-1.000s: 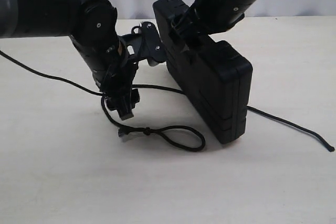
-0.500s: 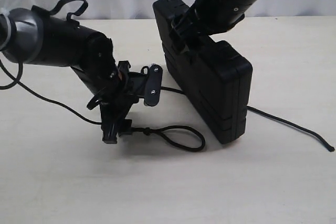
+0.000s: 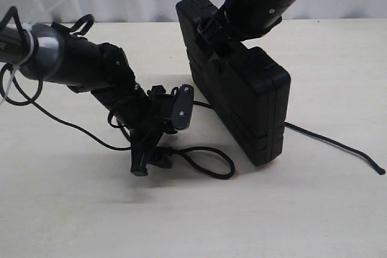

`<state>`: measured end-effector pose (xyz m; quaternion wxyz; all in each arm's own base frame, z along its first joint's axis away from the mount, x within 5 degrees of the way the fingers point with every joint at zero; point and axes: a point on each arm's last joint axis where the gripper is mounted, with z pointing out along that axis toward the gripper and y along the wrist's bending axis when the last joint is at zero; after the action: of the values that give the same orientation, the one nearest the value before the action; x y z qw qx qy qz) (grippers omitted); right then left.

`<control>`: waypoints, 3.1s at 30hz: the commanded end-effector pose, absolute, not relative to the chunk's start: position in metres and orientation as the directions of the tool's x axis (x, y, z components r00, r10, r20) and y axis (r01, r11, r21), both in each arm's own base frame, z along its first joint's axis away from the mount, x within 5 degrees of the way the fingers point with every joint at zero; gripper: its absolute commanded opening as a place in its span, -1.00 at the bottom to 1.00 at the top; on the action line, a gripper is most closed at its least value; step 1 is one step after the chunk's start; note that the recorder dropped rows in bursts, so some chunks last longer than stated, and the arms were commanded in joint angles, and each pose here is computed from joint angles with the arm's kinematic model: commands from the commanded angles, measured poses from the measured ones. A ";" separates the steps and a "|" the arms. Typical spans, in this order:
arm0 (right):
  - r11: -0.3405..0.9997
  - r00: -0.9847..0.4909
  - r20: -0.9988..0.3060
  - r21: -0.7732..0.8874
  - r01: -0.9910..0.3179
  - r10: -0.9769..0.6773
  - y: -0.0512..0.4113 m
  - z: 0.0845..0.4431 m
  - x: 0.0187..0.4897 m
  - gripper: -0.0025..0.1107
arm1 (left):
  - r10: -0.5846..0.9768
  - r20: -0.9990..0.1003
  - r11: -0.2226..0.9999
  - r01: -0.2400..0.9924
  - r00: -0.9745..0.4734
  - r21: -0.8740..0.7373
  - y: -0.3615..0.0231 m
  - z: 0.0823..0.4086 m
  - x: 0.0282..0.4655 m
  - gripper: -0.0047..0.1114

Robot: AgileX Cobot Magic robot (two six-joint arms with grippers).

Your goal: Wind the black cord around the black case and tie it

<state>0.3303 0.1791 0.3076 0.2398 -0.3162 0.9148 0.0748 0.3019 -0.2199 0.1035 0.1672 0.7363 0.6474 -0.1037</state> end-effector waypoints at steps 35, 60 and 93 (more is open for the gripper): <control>0.787 -0.689 -0.477 -0.011 -0.617 -0.546 0.179 0.306 0.329 0.38 | 0.858 -0.391 0.441 0.868 -0.333 0.227 -0.185 0.168 0.323 -0.92; 0.787 -0.686 -0.482 -0.012 -0.616 -0.545 0.179 0.306 0.330 0.38 | 0.551 -0.667 0.560 0.815 -0.501 -0.150 -0.180 0.202 0.325 -0.92; 0.788 -0.689 -0.479 -0.011 -0.615 -0.544 0.179 0.306 0.329 0.38 | 0.484 -0.802 0.558 0.830 -0.349 -0.025 -0.170 0.282 0.301 -0.92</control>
<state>0.3296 0.1790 0.3073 0.2355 -0.3163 0.9159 0.0755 0.3025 -0.1716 0.2771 0.3818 0.4196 0.7930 -0.2220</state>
